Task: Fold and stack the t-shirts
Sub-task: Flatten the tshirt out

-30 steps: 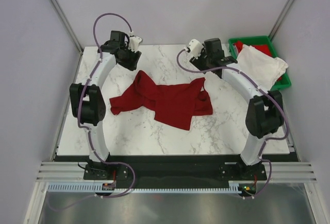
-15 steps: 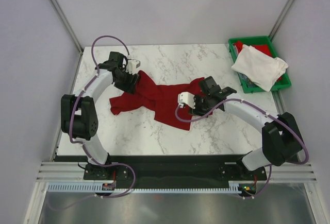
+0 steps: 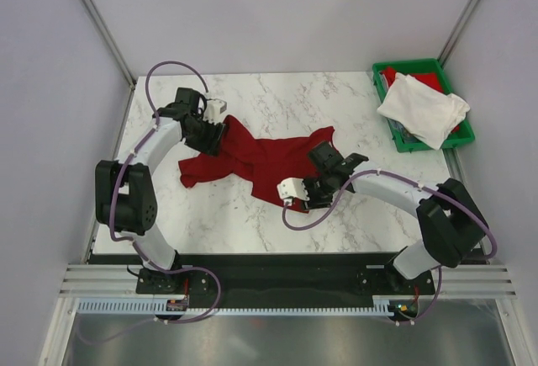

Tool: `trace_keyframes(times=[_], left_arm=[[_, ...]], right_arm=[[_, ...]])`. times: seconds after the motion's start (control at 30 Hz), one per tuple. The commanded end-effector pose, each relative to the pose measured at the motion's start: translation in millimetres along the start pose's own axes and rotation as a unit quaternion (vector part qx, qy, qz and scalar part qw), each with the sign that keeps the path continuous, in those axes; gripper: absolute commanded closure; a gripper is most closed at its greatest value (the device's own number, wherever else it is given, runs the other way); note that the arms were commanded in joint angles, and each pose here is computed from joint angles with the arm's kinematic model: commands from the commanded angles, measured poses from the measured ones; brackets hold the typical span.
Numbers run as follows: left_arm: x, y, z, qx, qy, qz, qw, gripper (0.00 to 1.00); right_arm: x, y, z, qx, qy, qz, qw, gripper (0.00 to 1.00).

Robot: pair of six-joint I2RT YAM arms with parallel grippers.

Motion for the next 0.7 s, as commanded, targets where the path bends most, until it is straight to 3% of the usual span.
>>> trace_keyframes(times=[0.0,0.67], left_arm=[[-2,15,5,-0.022,0.007,0.013,1.0,0.39],[2,18,1,-0.017,0.0,0.035,0.999,0.39]], right_arm=[[2,-13,3,-0.016,0.031,0.024,0.999,0.49],[1,-41,-6,0.007,0.03,0.07,0.997,0.52]])
Point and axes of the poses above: each gripper's point midway between its finger pads, its own y axis back along the fingers, its own x axis along the line the jaws close on, z = x × y, the point moved 5 cm from there along y, back along the fingers, and after that the axes turned 4 degrees about -y, right-handed, at the moved point
